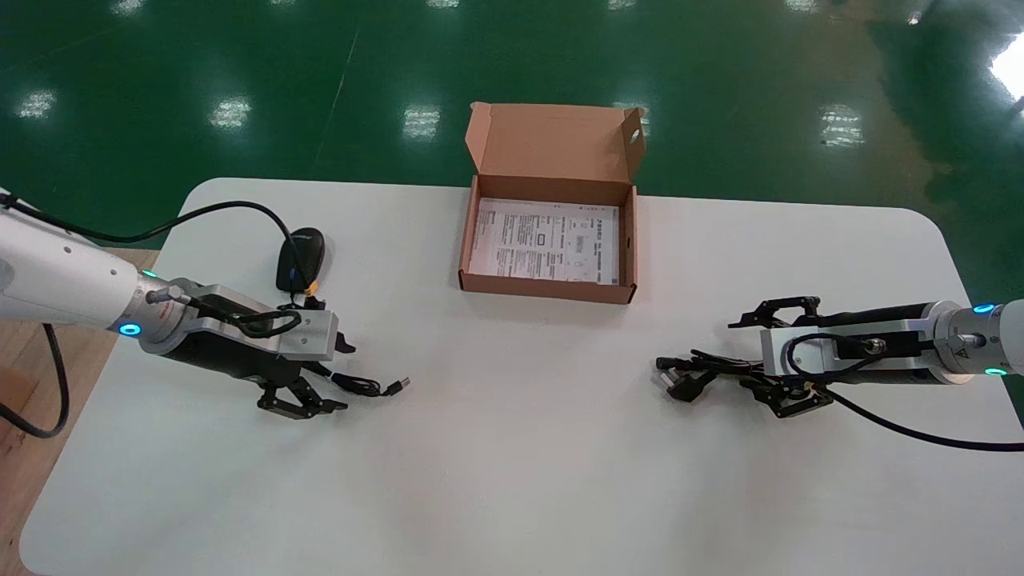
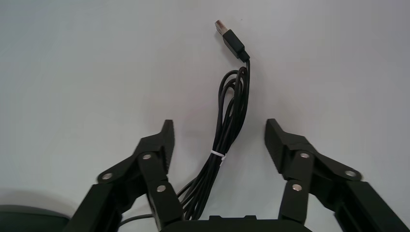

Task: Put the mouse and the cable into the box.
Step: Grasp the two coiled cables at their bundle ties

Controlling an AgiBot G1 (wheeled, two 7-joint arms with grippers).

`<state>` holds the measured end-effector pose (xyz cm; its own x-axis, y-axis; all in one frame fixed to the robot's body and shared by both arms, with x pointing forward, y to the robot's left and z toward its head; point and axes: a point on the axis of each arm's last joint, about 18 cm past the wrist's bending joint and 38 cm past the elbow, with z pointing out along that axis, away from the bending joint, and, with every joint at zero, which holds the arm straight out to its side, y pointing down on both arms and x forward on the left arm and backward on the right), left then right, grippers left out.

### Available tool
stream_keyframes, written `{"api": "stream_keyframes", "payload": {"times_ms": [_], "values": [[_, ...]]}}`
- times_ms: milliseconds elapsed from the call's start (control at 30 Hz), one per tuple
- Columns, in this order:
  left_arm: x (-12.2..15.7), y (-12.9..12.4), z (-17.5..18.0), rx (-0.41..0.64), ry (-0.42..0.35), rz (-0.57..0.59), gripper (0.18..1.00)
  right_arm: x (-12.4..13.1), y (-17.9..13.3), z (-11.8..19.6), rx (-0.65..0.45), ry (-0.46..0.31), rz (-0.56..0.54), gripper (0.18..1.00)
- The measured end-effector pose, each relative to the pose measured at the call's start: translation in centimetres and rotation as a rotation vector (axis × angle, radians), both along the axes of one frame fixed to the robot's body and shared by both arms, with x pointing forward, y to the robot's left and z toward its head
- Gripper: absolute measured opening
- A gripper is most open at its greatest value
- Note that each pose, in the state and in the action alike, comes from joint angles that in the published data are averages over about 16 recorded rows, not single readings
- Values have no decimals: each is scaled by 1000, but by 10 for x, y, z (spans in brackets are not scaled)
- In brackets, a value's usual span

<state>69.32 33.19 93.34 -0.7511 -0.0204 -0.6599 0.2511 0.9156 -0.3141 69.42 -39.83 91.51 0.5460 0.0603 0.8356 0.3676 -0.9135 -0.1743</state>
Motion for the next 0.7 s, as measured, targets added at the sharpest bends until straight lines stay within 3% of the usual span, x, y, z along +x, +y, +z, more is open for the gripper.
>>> {"api": "stream_keyframes", "payload": {"times_ms": [500,700], "values": [[0,-1,2,-9,-4,-3,446,0,0,1,1,-1,4,444],[0,-1,23,-57,-54,-6,332,-1,3,13,-2,-33,30,336]]}}
